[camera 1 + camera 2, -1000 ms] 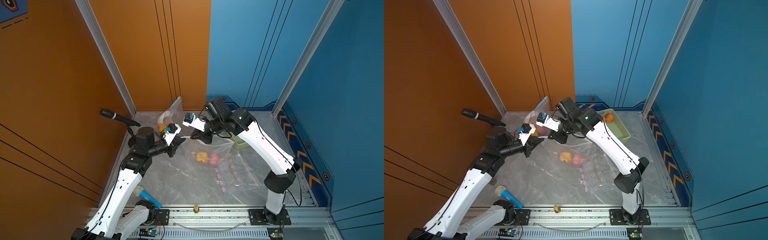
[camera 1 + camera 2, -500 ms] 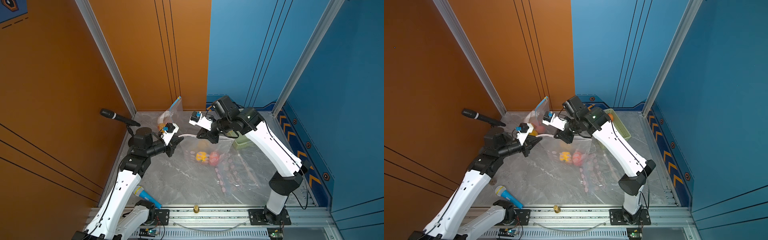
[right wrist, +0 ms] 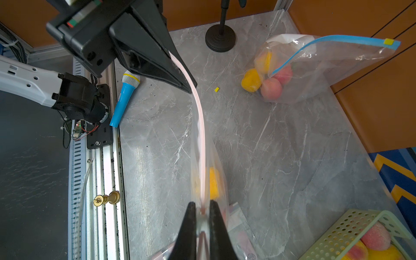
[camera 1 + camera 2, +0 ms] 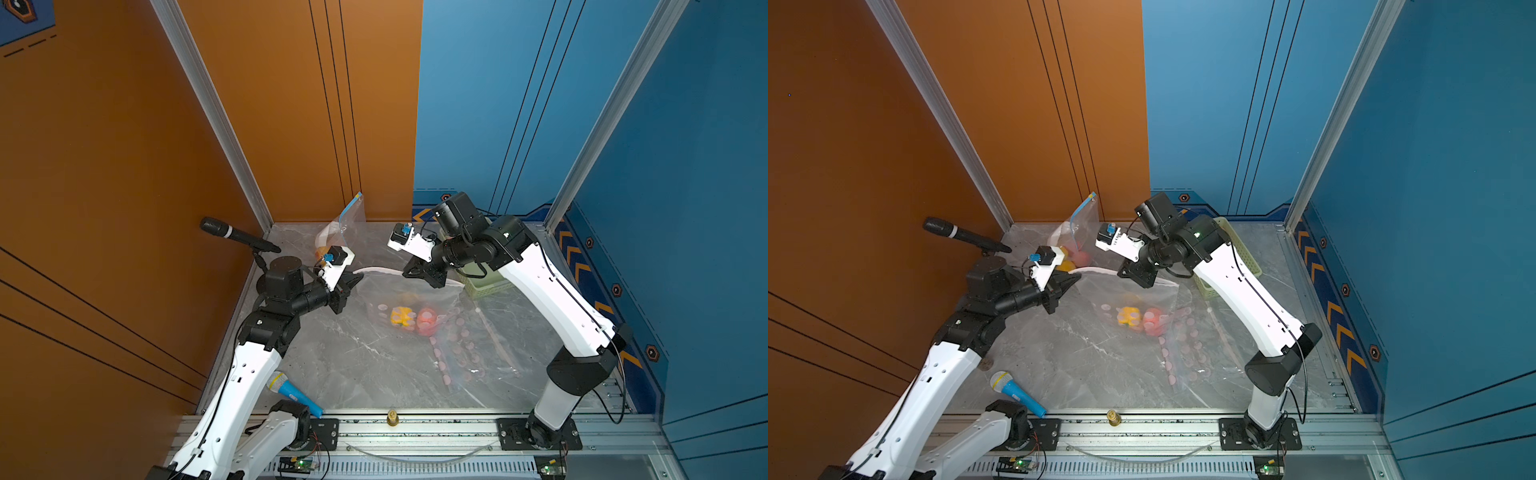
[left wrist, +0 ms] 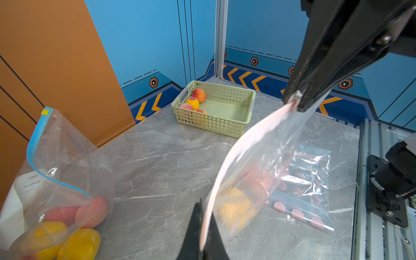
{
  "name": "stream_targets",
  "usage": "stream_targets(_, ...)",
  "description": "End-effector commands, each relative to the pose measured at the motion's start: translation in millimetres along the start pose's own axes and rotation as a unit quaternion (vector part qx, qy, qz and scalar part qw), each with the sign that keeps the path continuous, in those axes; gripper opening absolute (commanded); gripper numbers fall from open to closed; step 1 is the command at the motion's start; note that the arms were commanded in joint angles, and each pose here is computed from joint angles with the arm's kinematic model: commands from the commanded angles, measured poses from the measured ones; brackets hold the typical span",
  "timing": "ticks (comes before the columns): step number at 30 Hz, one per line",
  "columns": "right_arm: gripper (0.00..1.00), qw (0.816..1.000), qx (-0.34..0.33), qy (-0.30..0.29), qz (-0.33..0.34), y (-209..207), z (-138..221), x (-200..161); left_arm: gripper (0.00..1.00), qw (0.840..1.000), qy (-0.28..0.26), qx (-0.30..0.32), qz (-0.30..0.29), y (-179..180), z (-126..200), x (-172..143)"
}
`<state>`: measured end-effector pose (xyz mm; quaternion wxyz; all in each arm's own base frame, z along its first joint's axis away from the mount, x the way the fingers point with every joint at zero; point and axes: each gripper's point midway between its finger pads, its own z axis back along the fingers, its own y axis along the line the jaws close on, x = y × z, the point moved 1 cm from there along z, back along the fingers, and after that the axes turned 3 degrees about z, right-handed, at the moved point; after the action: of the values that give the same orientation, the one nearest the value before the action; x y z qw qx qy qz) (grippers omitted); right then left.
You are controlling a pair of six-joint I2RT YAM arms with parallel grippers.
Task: Place the peach in a zip-top bag and seal the zipper
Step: Zip the zipper on the zipper food storage bag.
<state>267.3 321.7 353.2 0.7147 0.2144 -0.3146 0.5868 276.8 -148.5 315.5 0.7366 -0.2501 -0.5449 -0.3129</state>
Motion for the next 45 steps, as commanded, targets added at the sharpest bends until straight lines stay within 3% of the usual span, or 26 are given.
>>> stream_targets(1, 0.00, 1.000, -0.005, 0.003, -0.001, 3.1, 16.9, -8.9, 0.00, 0.999, 0.010, 0.043, 0.017, 14.8, 5.2, -8.2)
stream_targets(25, 0.00, 0.998, -0.042, -0.003, -0.042, -22.6, 34.3, -30.9, 0.00, 0.991, 0.002, 0.130, 0.045, 49.1, 14.9, -5.4)
stream_targets(45, 0.00, 0.996, -0.051, -0.008, -0.068, -43.3, 29.4, -36.7, 0.00, 0.987, 0.000, 0.152, 0.060, 61.5, 19.4, -7.2)
